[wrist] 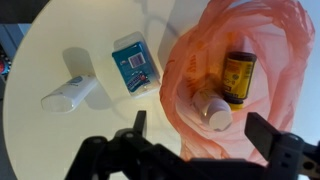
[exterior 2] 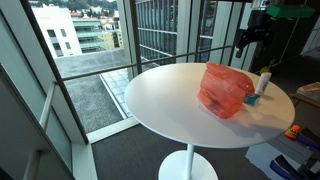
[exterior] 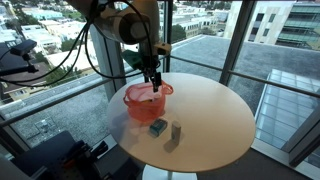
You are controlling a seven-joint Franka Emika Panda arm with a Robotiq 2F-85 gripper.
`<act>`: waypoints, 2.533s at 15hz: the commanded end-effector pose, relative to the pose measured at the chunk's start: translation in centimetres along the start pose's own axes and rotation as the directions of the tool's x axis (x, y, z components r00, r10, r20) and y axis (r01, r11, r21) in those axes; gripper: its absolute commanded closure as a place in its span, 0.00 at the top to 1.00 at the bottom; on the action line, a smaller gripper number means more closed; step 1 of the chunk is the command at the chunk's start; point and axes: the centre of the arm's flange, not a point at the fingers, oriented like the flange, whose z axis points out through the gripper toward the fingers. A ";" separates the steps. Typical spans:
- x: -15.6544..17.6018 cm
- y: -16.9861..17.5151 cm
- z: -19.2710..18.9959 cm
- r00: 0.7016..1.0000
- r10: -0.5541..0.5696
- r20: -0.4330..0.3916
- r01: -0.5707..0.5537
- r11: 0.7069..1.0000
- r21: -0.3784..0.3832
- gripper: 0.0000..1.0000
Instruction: Remove the white bottle from the plastic and put it on the table
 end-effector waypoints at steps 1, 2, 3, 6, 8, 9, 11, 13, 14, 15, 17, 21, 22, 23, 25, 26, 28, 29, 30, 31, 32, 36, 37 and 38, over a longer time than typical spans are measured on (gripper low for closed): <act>0.0 -0.1 1.9 1.000 -0.004 0.005 0.004 1.000 -0.012 1.00; 0.0 -0.3 2.3 1.000 -0.005 0.009 0.005 1.000 -0.013 1.00; 0.0 -0.5 2.7 1.000 -0.007 0.009 0.007 1.000 -0.015 1.00; 0.1 -1.3 3.8 1.000 -0.018 0.016 0.018 1.000 -0.013 1.00; 0.2 -2.0 4.4 0.999 -0.029 0.016 0.030 1.000 -0.007 1.00; 0.3 -2.3 4.6 0.999 -0.034 0.012 0.034 0.999 -0.004 1.00; 0.6 -2.9 4.9 0.999 -0.040 0.006 0.040 0.999 0.002 1.00; -0.1 -2.6 4.9 0.999 -0.046 0.017 0.046 0.999 -0.004 1.00; -0.2 -2.7 5.1 0.999 -0.049 0.018 0.049 0.999 -0.004 1.00; -0.2 -2.7 5.1 0.999 -0.049 0.019 0.049 0.999 -0.005 1.00; -0.2 -2.7 5.2 0.999 -0.049 0.020 0.049 0.999 -0.005 1.00; 0.1 -2.9 5.4 0.999 -0.040 0.009 0.040 0.999 -0.008 1.00; 0.3 -2.9 5.5 0.999 -0.034 0.010 0.034 0.999 -0.006 1.00; 0.5 -3.0 5.5 0.999 -0.031 0.008 0.031 0.999 -0.004 1.00; 0.8 -3.0 5.7 1.000 -0.027 0.003 0.027 1.000 0.000 1.00; 1.0 -3.1 5.8 1.000 -0.028 0.002 0.028 1.000 0.003 1.00; 1.3 -3.3 6.2 1.000 -0.026 -0.004 0.026 1.000 0.007 1.00; 1.5 -3.4 6.3 1.000 -0.023 -0.007 0.023 1.000 0.009 1.00; 1.7 -3.5 6.5 1.000 -0.021 -0.009 0.021 1.000 0.010 1.00; 1.9 -3.6 6.6 1.000 -0.020 -0.011 0.020 1.000 0.013 1.00; 2.1 -3.6 6.7 1.000 -0.019 -0.012 0.020 1.000 0.014 1.00; 3.0 -4.4 7.0 1.000 -0.017 -0.017 0.017 1.000 0.022 1.00; 3.2 -4.6 7.0 1.000 -0.018 -0.018 0.018 1.000 0.023 1.00; 3.3 -4.9 7.0 1.000 -0.019 -0.019 0.019 1.000 0.024 1.00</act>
